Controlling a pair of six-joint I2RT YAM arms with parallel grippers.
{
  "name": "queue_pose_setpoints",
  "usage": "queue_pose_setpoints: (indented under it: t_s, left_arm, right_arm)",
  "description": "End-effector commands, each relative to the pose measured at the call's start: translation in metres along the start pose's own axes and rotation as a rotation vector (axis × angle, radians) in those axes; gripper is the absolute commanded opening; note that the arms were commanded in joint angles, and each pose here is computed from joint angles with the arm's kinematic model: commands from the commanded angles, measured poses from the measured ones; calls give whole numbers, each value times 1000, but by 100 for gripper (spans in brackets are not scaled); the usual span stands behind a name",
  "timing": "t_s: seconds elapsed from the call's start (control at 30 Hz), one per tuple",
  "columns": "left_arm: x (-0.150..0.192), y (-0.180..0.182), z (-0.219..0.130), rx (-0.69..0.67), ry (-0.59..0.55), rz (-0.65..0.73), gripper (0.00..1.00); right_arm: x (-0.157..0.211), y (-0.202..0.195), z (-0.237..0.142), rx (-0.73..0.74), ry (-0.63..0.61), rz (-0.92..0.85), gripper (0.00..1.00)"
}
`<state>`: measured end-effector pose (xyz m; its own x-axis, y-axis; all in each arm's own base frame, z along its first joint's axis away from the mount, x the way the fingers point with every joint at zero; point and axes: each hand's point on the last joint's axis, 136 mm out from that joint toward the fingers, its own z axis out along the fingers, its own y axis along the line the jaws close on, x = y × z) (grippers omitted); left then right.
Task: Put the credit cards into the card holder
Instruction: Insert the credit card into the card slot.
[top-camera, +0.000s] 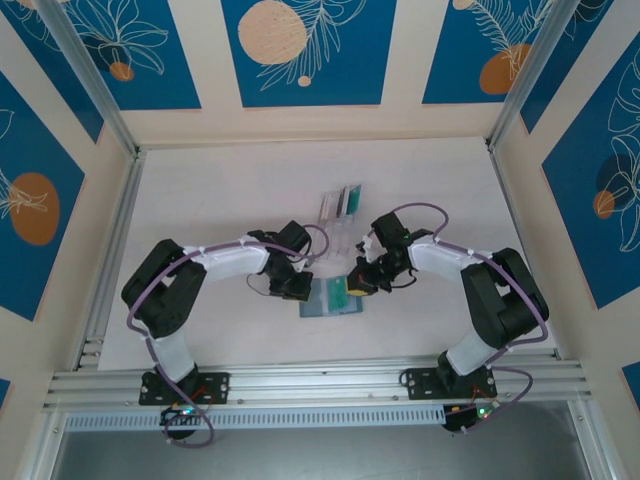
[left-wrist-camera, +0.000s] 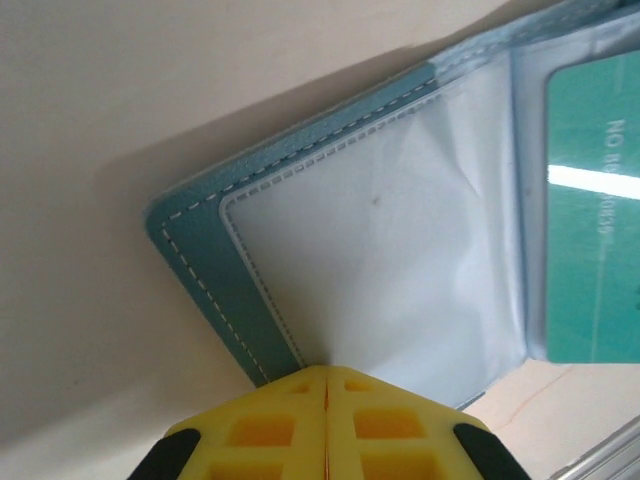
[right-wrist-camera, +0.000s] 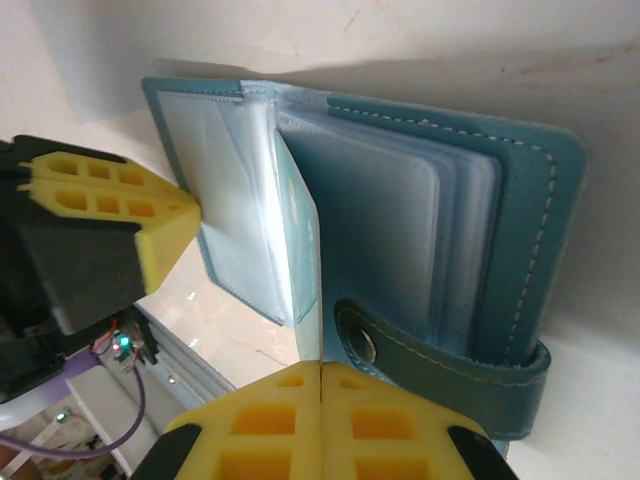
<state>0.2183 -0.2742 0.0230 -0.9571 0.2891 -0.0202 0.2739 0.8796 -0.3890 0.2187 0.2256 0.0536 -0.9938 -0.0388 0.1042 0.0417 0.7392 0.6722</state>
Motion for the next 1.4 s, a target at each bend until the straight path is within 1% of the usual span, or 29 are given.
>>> queue_pose_setpoints:
  t_s: [0.0, 0.07, 0.47, 0.6, 0.93, 1.37]
  left_arm:
    - [12, 20, 9, -61, 53, 0, 7]
    - [14, 22, 11, -65, 58, -1, 7]
    - [18, 38, 16, -96, 72, -18, 7]
    - [18, 38, 17, -86, 71, -25, 6]
    - [18, 37, 20, -69, 72, -27, 7]
    - [18, 37, 20, -67, 70, -29, 7]
  right_arm:
    - [6, 11, -3, -111, 20, -22, 0]
    - [7, 11, -2, -128, 28, -23, 0]
    - [8, -1, 6, -102, 78, 35, 0]
    - [8, -8, 10, -65, 92, 59, 0]
    - [3, 11, 13, -92, 91, 7, 0]
    - [-3, 5, 18, -64, 97, 2, 0]
